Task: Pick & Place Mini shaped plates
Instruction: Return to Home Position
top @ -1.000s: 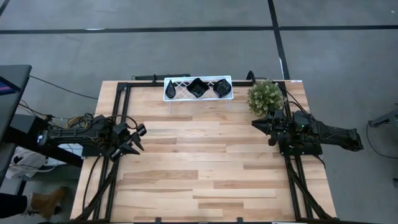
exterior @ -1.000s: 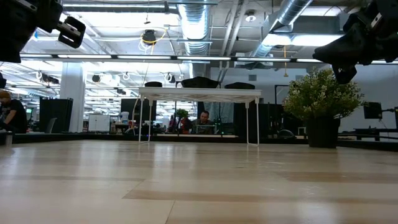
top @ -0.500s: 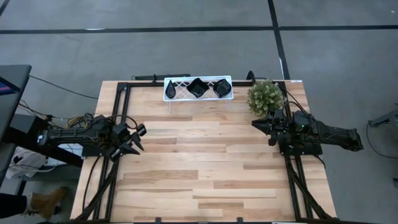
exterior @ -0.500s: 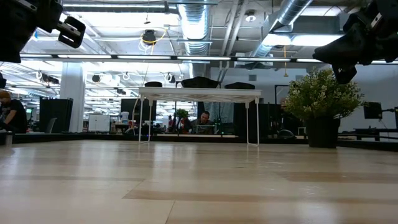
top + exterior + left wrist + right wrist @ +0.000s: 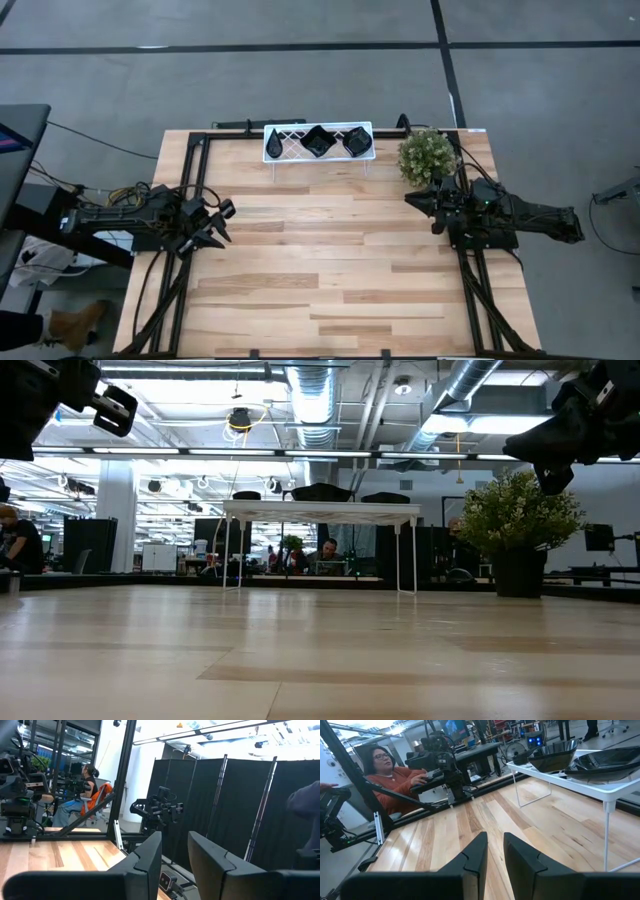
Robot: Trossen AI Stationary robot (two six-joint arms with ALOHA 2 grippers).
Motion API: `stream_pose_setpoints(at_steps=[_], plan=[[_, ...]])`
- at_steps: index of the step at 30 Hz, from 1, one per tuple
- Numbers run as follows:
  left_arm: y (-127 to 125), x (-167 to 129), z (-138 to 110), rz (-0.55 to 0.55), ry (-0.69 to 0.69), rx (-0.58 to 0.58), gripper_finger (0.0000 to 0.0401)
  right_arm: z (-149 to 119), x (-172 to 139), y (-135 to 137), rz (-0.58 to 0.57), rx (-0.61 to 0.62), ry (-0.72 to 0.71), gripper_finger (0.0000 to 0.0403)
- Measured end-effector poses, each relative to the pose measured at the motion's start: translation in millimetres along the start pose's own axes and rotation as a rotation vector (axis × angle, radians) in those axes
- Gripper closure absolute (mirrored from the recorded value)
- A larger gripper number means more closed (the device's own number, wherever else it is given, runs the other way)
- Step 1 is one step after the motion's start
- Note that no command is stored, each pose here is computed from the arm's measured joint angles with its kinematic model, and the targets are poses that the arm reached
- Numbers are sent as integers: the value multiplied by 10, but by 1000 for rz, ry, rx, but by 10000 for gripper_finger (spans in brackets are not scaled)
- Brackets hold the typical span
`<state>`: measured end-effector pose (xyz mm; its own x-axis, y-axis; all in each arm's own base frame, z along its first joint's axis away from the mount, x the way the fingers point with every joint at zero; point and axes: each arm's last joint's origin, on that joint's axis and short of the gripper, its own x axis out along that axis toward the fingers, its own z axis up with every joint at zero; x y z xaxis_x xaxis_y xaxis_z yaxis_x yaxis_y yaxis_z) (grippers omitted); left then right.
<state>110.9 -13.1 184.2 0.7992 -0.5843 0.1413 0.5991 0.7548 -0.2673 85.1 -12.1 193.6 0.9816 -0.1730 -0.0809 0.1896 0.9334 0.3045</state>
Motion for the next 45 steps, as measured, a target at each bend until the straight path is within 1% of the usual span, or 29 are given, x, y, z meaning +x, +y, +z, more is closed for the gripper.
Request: stream_pose_setpoints(at_steps=[45], plan=[[-9, -2, 18, -6, -16, 13, 304, 0, 0, 0, 0, 0, 0, 344]])
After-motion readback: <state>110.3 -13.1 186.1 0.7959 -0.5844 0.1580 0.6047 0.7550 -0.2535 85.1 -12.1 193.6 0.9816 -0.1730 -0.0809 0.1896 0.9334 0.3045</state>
